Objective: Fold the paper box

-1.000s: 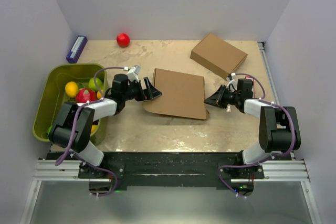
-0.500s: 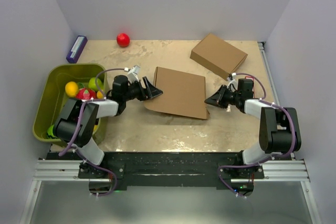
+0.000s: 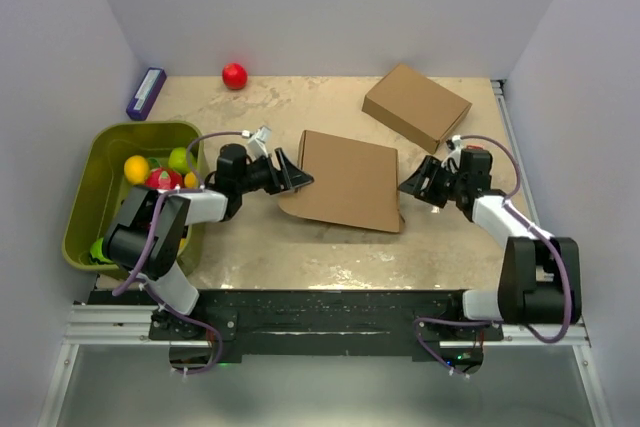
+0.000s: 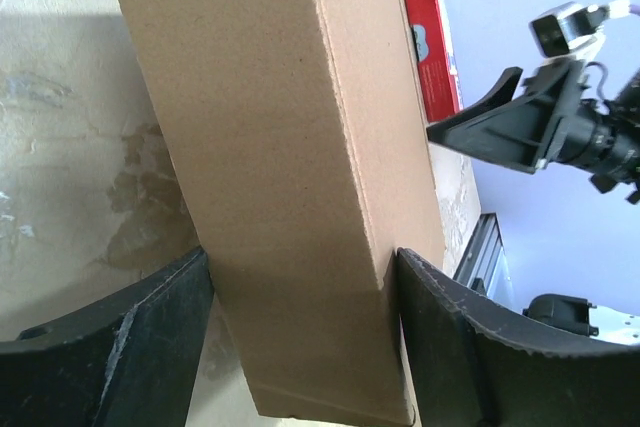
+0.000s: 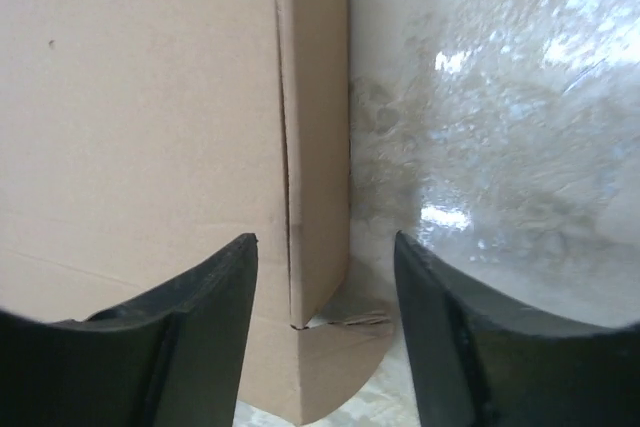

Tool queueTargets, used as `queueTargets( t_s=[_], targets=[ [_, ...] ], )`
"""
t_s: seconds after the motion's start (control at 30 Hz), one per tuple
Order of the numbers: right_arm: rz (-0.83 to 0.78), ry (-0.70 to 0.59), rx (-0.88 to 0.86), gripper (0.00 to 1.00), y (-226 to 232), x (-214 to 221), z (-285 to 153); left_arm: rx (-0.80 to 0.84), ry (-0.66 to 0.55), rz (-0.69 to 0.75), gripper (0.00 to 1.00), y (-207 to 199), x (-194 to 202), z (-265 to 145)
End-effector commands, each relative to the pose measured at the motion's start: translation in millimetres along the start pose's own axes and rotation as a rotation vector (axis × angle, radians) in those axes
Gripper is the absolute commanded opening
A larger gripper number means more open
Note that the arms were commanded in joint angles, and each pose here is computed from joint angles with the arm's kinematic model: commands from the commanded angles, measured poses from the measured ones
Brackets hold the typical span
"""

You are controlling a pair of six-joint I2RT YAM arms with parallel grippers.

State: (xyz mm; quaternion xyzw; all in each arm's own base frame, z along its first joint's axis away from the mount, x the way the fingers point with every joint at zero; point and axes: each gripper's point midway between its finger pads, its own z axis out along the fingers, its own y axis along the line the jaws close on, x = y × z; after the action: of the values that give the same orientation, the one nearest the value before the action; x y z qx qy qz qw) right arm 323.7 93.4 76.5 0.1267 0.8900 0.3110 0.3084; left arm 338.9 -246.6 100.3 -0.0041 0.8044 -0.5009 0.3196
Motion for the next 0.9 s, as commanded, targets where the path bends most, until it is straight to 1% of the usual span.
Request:
queueTargets(
  t_s=[0.0,0.03,0.1,0.17,0.2,0.23,0.27,0.3,0.33,0.4,0.43,0.5,0.63,0.7,0.73,0.8,0.83,0.87],
  targets=[
    [-0.172,-0.150,0.047,0.80,25.0,-34.8,-22.9,0.053,0.026,0.054,0.24,-15.9,-7.8,2.3],
    [-0.208,-0.169,0.029,0.83,38.1,-38.3,-26.3,0.055,0.030,0.056,0.22,-17.6,-9.0,2.5],
    [-0.298,-0.250,0.032,0.86,58.1,-52.1,-39.5,0.057,0.036,0.055,0.18,-20.6,-9.3,1.0],
    [-0.410,-0.274,0.013,0.87,89.1,-44.2,-42.2,0.050,0.049,0.049,0.14,-20.3,-9.8,0.6],
    [-0.475,-0.338,0.022,0.88,104.3,-52.9,-53.1,0.049,0.059,0.050,0.13,-20.5,-9.9,0.6],
    [-0.537,-0.330,-0.028,0.89,128.4,-39.0,-52.8,0.053,0.082,0.045,0.11,-23.5,-10.6,0.7],
    [-0.576,-0.345,-0.056,0.89,142.5,-35.9,-56.3,0.053,0.095,0.068,0.04,-23.0,-11.3,1.3],
    [-0.622,-0.379,-0.064,0.92,154.0,-37.7,-62.5,0.053,0.118,0.068,0.02,-22.8,-8.8,2.0],
    [-0.668,-0.367,-0.106,0.92,172.7,-22.4,-62.6,0.047,0.135,0.063,0.01,-23.1,-9.2,2.1],
    [-0.753,-0.398,-0.084,0.93,185.6,-17.6,-65.9,0.064,0.159,0.050,0.00,-23.4,-7.4,-0.4],
    [-0.806,-0.381,-0.111,0.93,200.7,1.8,-64.5,0.070,0.160,0.041,0.00,-24.7,-9.6,-1.5],
    [-0.877,-0.380,-0.098,0.93,212.3,15.8,-62.4,0.074,0.158,0.028,0.00,-23.9,-14.2,-5.4],
    [-1.006,-0.387,0.021,0.93,225.2,56.5,-51.0,0.073,0.164,-0.001,0.00,-23.9,-18.4,-12.8],
    [-1.034,-0.409,0.027,0.95,235.7,65.1,-50.8,0.070,0.163,-0.008,0.00,-23.5,-19.8,-16.2],
    [-1.055,-0.405,0.009,0.95,243.7,77.2,-51.2,0.065,0.162,-0.014,0.00,-22.2,-19.5,-18.0],
    [-1.087,-0.413,0.042,0.95,248.1,85.6,-45.1,0.071,0.163,-0.025,0.00,-23.3,-20.4,-21.4],
    [-1.111,-0.407,0.030,0.95,253.0,98.0,-44.6,0.072,0.162,-0.030,0.00,-23.4,-21.1,-22.9],
    [-1.127,-0.407,0.054,0.95,251.9,105.5,-36.4,0.070,0.160,-0.039,0.00,-22.5,-21.6,-24.6]
  ],
)
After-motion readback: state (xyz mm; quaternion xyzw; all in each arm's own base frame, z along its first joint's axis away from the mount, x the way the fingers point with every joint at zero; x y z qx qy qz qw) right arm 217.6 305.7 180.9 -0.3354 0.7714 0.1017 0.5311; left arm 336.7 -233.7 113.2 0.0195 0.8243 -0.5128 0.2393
